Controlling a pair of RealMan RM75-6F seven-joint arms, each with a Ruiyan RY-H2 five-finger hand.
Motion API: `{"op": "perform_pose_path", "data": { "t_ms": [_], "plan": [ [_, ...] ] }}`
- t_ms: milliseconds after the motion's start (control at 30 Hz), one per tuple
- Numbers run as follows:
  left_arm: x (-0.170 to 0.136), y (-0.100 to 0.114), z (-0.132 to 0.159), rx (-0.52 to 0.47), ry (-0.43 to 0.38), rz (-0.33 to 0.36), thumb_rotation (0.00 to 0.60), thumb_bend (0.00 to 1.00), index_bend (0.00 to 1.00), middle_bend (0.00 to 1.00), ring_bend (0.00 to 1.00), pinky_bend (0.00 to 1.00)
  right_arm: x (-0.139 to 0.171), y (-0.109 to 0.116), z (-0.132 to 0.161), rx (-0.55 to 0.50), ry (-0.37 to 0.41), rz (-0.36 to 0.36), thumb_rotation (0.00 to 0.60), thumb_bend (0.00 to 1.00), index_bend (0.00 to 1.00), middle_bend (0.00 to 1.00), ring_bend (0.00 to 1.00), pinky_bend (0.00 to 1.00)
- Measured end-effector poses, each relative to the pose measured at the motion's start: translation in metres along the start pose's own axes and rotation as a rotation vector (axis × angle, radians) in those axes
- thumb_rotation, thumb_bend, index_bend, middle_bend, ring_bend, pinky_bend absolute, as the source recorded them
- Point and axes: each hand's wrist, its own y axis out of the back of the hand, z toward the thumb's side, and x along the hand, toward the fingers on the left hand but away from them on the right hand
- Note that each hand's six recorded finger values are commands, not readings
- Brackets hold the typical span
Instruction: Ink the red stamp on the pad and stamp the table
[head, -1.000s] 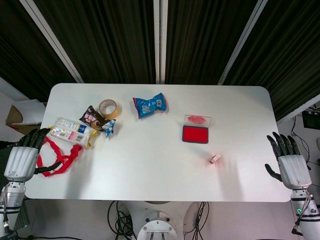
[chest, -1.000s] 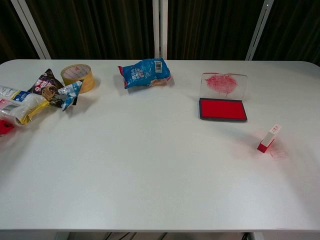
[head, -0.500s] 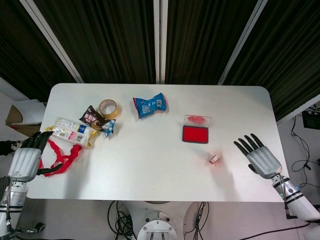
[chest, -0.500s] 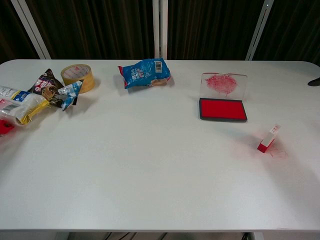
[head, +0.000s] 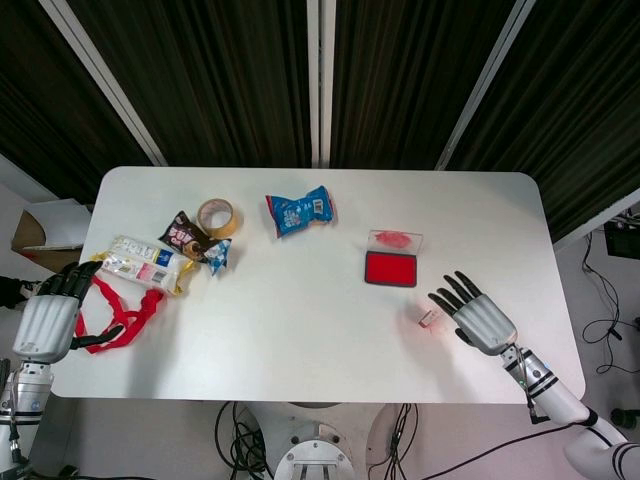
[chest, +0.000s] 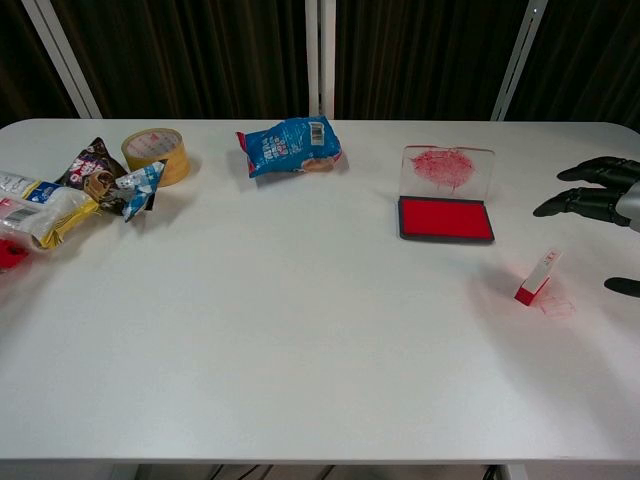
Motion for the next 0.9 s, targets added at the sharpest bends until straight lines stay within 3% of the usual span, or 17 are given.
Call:
{"op": "perform_pose_path", "data": {
  "t_ms": [367, 900],
  "plan": [
    [-0.001, 0.001, -0.004, -0.007, 0.002, 0.004, 0.398, 0.03, 0.09, 0.12, 0.11, 0.23, -0.018, -0.009, 0.013, -0.037, 0.033, -0.040, 0.600, 0.18, 0.43, 0.32, 0.01, 0.00],
    [0.000, 0.000, -0.005, -0.011, 0.000, 0.001, 0.401, 0.03, 0.09, 0.12, 0.11, 0.23, -0.029, -0.015, 0.020, -0.058, 0.021, -0.073, 0.600, 0.20, 0.45, 0.34, 0.03, 0.00]
  ]
}}
